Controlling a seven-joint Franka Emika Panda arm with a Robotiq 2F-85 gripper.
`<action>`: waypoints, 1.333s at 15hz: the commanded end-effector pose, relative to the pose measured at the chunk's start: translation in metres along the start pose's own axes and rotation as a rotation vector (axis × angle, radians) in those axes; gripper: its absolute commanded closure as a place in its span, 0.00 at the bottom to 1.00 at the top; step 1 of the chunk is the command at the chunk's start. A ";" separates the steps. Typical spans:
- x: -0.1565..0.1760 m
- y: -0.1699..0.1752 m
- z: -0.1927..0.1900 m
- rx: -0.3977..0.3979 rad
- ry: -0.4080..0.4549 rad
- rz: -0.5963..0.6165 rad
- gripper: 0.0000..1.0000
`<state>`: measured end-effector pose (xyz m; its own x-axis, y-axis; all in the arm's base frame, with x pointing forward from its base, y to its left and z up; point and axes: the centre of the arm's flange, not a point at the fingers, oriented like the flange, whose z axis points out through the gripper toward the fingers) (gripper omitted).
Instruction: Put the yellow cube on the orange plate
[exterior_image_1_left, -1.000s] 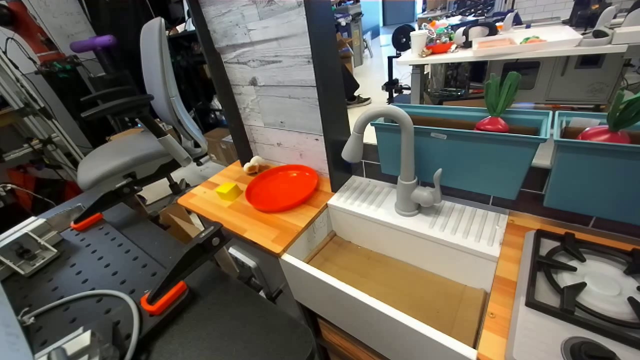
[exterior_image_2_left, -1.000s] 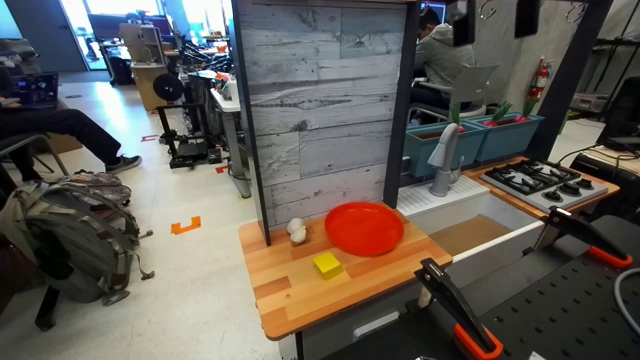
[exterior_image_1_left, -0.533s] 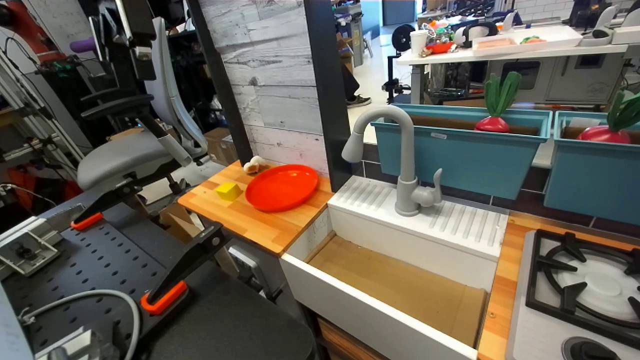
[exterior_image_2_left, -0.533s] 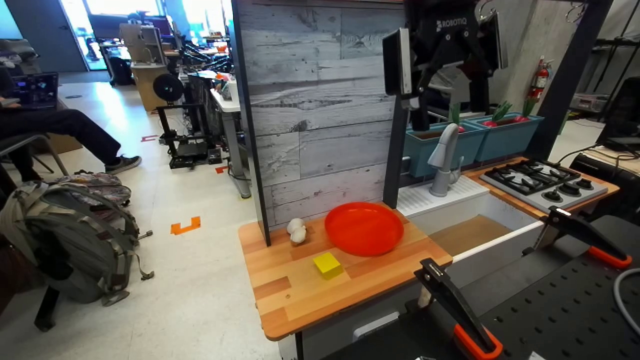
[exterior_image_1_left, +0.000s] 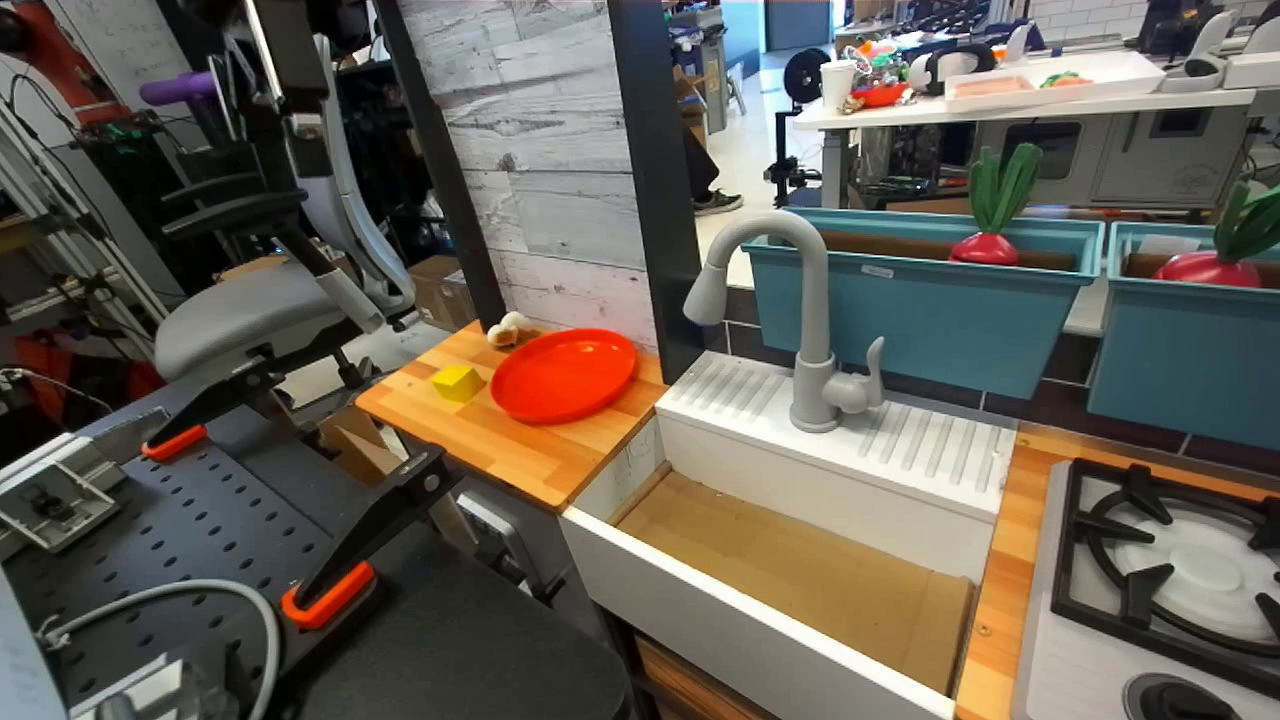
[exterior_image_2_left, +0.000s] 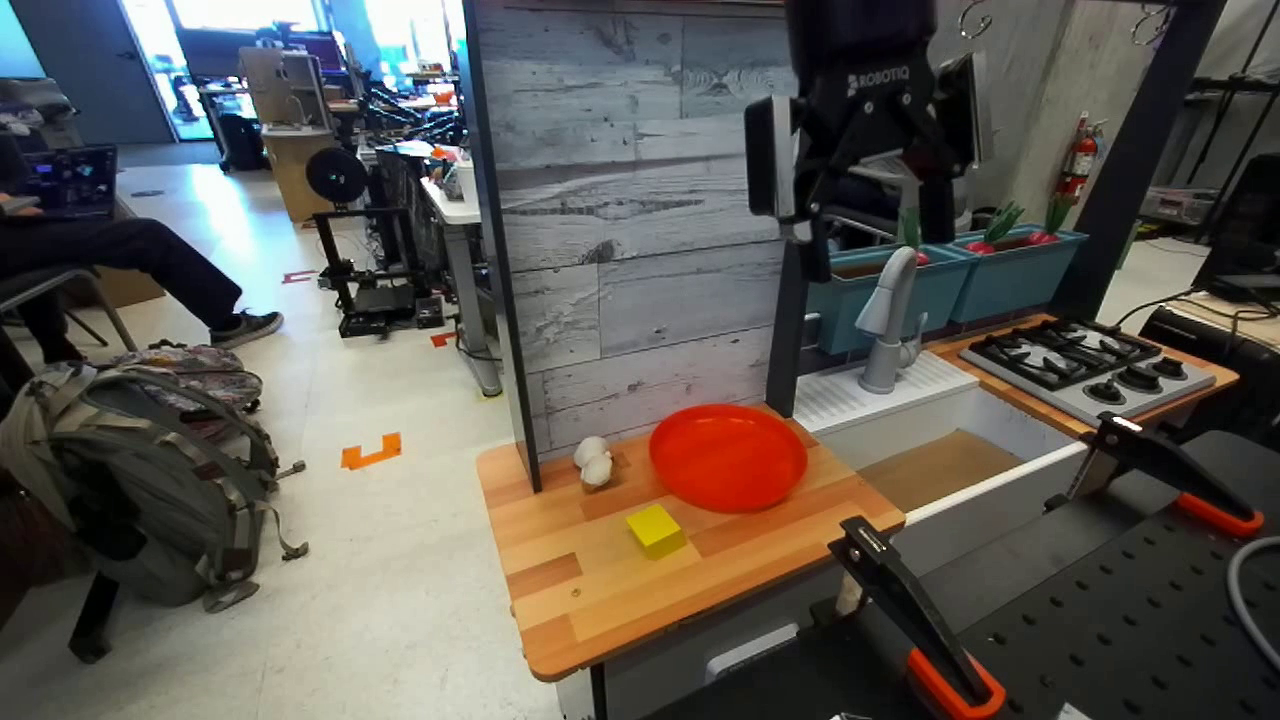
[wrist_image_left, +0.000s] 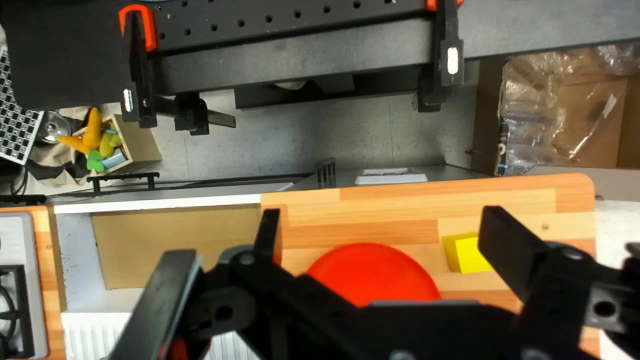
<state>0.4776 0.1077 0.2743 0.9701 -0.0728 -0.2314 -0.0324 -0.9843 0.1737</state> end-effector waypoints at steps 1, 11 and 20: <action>0.025 -0.026 0.042 -0.053 0.071 0.091 0.00; 0.061 -0.114 0.151 -0.140 0.190 0.129 0.00; 0.104 -0.174 0.178 -0.055 0.259 0.056 0.00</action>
<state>0.5243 0.2283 0.0687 0.9951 -0.0974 0.0159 -0.0981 -0.9586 0.2675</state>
